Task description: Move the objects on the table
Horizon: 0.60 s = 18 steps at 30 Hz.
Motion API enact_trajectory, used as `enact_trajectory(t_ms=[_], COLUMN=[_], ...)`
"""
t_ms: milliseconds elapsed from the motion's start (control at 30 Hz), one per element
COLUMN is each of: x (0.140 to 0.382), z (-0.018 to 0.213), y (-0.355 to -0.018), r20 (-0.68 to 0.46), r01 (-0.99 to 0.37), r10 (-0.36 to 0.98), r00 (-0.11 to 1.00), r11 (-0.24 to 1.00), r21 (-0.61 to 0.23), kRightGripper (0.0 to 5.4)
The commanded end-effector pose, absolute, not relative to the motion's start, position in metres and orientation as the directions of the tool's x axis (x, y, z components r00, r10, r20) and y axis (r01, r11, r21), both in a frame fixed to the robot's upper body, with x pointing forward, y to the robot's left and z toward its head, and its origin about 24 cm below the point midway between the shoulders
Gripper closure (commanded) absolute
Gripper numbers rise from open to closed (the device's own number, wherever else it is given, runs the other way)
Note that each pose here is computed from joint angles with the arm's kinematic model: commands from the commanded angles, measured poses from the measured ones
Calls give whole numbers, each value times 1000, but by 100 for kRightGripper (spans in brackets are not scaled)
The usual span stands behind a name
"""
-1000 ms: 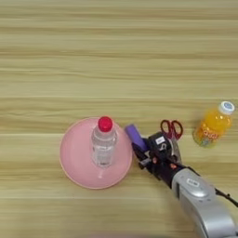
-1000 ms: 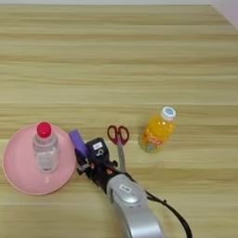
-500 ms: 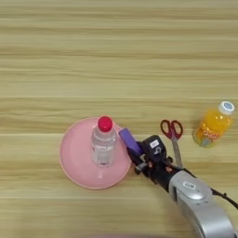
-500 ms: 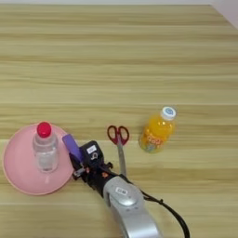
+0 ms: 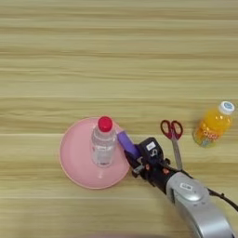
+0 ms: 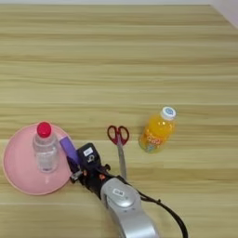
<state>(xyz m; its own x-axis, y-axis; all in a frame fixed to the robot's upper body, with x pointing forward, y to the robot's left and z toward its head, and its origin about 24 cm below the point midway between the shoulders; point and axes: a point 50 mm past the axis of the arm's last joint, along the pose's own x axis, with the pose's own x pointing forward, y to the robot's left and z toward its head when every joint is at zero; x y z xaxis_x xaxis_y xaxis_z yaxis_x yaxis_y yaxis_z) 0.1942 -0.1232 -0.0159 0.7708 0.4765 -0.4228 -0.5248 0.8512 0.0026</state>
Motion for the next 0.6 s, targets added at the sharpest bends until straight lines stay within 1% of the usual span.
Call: enact_trajectory(t_ms=[33,533,567,600], x=[205,204,204,204], z=[-2,-9,-9,-9], y=[-123,-125,-125,-124], r20=[-361,-394,-394,-394], r01=[-523,-531,-532,-532], r10=[474,469,469,470], r00=[803,791,790,790], r11=[851,845,845,844], r21=[-45,-60,-60,-61], kRightGripper=[398,398,370,361])
